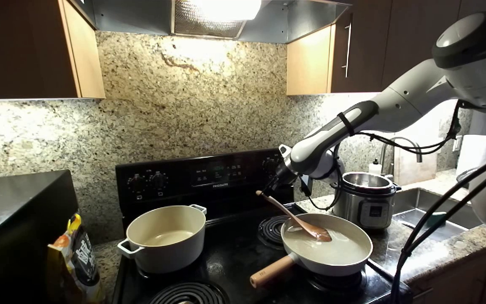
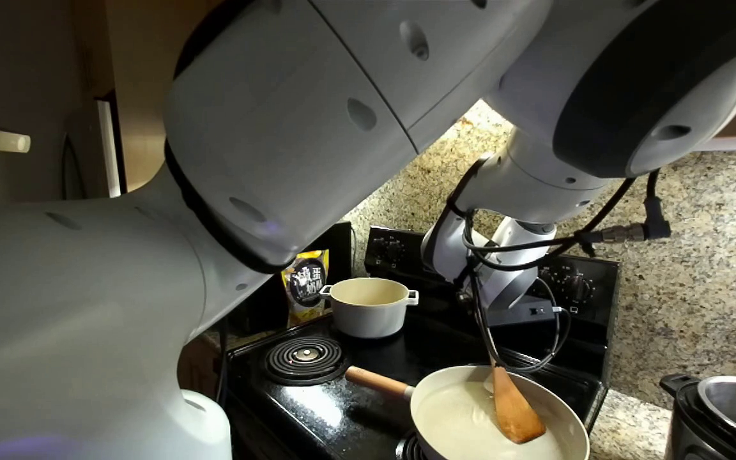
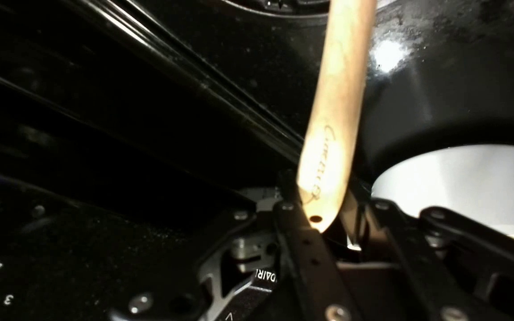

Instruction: Stir the contents of the pan with the wooden spoon

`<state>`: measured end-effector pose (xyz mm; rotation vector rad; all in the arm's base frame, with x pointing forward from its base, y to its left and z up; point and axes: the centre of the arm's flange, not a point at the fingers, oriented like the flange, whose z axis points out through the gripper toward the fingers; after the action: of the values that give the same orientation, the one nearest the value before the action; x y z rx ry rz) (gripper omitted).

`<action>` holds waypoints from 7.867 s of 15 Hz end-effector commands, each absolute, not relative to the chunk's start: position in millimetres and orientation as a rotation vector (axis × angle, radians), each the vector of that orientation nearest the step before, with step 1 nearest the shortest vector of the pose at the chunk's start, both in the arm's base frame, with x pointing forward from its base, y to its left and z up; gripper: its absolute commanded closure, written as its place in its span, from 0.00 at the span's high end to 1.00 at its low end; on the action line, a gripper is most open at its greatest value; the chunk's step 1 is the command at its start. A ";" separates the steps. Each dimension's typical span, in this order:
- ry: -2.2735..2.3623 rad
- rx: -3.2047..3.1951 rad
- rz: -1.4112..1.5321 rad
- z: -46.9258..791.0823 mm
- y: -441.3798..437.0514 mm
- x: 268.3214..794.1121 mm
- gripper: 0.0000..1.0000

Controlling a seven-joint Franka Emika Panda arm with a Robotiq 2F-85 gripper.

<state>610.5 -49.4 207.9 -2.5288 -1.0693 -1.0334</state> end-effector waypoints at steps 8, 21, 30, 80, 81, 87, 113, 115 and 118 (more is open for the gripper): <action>-1.052 -2.461 -0.920 193.5 -51.4 550.5 0.10; -1.213 -2.303 -0.888 211.8 17.1 563.4 0.10; -1.142 -2.372 -1.015 229.4 -15.7 595.2 0.10; -1.040 -2.523 -1.044 182.5 -62.0 547.2 0.10; -1.040 -2.516 -1.004 174.8 -60.5 545.8 0.10; -1.118 -2.442 -0.830 150.5 -30.4 546.2 0.10; -1.095 -2.368 -1.076 219.2 -99.5 578.3 0.10; -1.067 -2.369 -1.043 211.0 -114.6 571.1 0.10; -1.037 -2.361 -0.948 193.5 -114.4 565.7 0.10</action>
<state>573.1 -115.3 201.3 -2.4121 -1.0337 -1.0046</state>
